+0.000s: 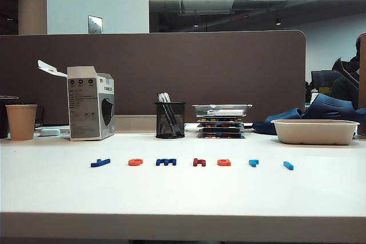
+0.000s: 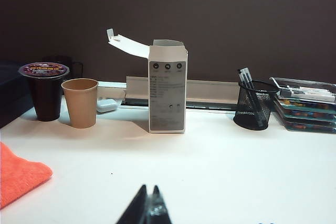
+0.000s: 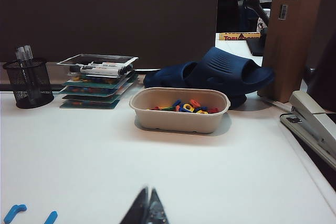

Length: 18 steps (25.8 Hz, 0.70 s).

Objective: Select the appropriate letters from the row of letter magnets placed on the table to arrange into the word "car".

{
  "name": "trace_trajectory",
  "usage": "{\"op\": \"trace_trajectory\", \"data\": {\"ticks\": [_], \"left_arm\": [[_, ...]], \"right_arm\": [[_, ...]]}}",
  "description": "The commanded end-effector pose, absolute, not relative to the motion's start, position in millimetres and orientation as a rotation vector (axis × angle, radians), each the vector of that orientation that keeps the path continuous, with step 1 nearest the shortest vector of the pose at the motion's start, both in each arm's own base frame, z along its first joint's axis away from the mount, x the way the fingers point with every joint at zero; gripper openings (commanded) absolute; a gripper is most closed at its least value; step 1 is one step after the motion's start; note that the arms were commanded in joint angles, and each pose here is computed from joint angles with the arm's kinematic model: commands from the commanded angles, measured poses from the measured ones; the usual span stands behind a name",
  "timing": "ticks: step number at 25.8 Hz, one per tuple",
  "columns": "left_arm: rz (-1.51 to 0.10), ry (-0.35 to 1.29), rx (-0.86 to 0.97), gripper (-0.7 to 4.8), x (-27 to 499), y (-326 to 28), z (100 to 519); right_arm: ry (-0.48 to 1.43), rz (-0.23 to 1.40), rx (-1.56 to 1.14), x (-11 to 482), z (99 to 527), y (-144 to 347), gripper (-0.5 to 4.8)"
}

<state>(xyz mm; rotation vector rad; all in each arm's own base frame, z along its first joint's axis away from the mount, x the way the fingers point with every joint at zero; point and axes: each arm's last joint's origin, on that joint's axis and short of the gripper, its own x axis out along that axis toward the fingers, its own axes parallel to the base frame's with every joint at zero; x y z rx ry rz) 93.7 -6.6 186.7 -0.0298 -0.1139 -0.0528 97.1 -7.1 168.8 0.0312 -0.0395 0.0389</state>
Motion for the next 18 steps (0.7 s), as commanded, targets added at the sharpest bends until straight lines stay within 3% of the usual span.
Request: {"op": "trace_trajectory", "data": {"ticks": [1,18], "left_arm": [[-0.059,-0.124,-0.033,-0.05,93.4,-6.8,188.4],[-0.065,-0.156,-0.035,-0.05,92.7,-6.9,192.1]], "right_arm": [[-0.057,0.041,0.028,96.9,169.1,-7.0,-0.06],[-0.058,0.041,0.028,96.9,169.1,-7.0,-0.06]]}}
